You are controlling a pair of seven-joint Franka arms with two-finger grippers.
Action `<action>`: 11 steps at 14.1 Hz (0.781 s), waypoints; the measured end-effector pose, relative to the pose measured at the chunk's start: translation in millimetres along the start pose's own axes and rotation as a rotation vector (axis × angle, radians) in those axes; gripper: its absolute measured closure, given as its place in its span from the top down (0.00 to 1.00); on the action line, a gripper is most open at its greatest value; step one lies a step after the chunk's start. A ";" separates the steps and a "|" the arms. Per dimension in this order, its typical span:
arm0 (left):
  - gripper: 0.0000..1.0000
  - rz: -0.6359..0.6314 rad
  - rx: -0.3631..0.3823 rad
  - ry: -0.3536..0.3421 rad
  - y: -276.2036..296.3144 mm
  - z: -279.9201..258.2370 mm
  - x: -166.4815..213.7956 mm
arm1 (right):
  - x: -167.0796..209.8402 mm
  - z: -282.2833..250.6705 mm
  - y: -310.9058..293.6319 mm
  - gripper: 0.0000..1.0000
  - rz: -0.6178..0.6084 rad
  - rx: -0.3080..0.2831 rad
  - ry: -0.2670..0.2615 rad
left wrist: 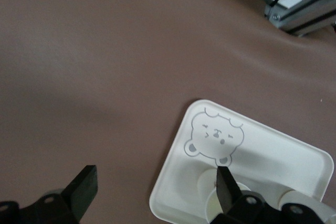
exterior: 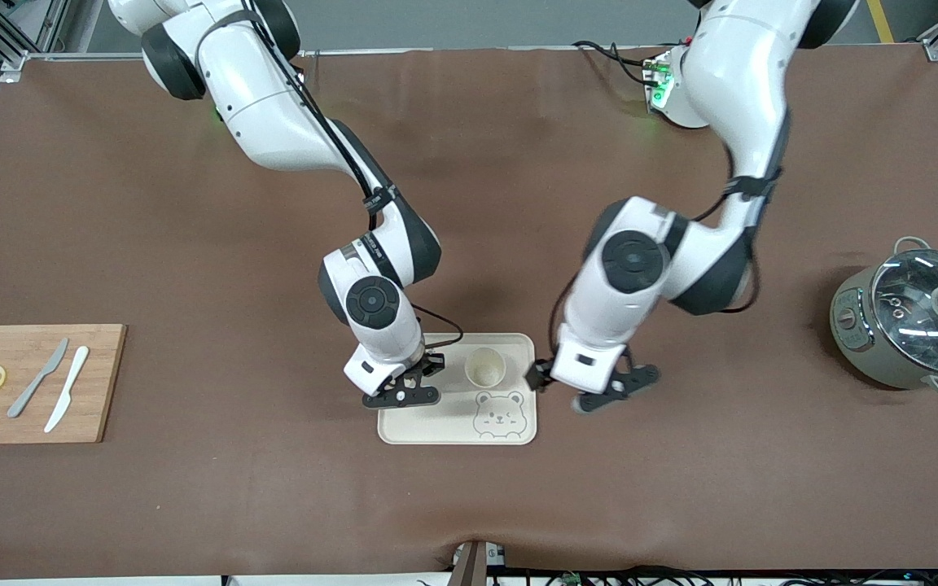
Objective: Place white IKEA cup upright on tray with both arms
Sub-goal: 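Open the left gripper and withdraw it toward the pot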
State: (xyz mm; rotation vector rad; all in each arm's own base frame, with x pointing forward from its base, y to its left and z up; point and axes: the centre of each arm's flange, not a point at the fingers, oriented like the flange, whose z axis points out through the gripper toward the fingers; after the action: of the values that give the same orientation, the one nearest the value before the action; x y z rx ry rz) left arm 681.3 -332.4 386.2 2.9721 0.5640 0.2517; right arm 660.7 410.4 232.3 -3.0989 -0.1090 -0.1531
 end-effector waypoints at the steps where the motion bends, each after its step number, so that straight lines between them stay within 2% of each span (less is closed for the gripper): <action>1: 1.00 0.051 0.008 0.004 -17.6 -10.1 17.6 | 0.0 0.0 0.0 0.13 0.000 -0.001 0.000; 5: 1.00 0.197 0.031 0.024 -99.2 -23.8 89.7 | 0.9 -0.7 0.7 0.54 -0.005 -0.010 0.007; 9: 1.00 0.327 0.047 -0.017 -187.0 -42.1 140.8 | 7.5 -11.6 0.6 0.94 -0.001 -0.004 0.030; 10: 1.00 0.353 0.044 -0.023 -203.1 -46.3 147.7 | 9.6 -15.4 1.0 1.00 0.001 -0.003 0.037; 11: 1.00 0.370 0.043 -0.028 -214.3 -50.4 151.5 | 11.6 -19.9 1.6 1.00 0.003 -0.001 0.044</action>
State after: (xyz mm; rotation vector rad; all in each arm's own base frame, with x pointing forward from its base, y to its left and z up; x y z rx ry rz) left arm 735.2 -74.1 428.5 3.0965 0.0116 0.2282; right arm 670.5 408.8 253.2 -3.0941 -0.1034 -0.2207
